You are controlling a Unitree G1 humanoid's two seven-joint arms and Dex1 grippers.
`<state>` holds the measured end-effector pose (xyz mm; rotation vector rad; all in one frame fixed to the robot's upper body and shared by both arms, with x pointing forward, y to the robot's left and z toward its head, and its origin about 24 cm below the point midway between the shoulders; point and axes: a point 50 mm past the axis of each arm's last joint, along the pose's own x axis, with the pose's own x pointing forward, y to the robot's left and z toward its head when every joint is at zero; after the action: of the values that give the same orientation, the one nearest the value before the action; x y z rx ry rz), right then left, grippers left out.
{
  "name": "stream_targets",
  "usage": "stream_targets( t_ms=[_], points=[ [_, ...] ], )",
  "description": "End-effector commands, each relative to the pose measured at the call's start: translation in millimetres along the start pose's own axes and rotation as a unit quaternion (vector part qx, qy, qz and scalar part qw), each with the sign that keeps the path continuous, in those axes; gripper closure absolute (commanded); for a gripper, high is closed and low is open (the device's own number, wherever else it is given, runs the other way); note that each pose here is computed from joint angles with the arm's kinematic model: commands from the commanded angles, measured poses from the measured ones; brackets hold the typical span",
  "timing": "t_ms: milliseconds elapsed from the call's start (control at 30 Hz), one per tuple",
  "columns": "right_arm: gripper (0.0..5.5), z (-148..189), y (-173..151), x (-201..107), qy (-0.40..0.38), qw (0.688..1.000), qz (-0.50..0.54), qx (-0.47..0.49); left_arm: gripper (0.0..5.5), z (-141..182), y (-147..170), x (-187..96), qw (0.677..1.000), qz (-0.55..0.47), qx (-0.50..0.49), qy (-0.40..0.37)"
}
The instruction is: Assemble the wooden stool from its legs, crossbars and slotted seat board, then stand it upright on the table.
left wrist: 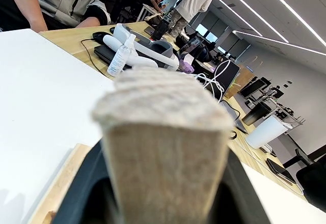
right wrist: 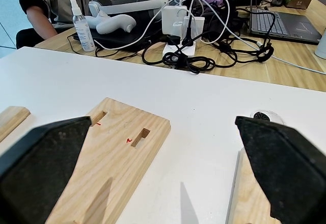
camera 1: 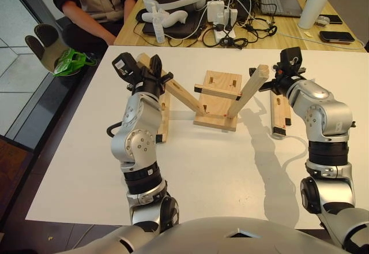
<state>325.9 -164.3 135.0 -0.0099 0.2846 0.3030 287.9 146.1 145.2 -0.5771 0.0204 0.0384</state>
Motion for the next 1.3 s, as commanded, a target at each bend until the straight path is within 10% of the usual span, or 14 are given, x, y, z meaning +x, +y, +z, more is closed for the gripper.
stream_targets(
  t_ms=[33, 1300],
  points=[
    [0.10, 7, -3, 0, -0.010, 1.000, -0.009, -0.004, 4.49, -11, -2, 0, 1.000, -0.013, -0.007, 0.013],
    [0.10, 14, -5, 1, -0.020, 1.000, -0.014, -0.007, 4.49, -10, -5, 0, 0.989, -0.064, 0.134, 0.006]
  ],
)
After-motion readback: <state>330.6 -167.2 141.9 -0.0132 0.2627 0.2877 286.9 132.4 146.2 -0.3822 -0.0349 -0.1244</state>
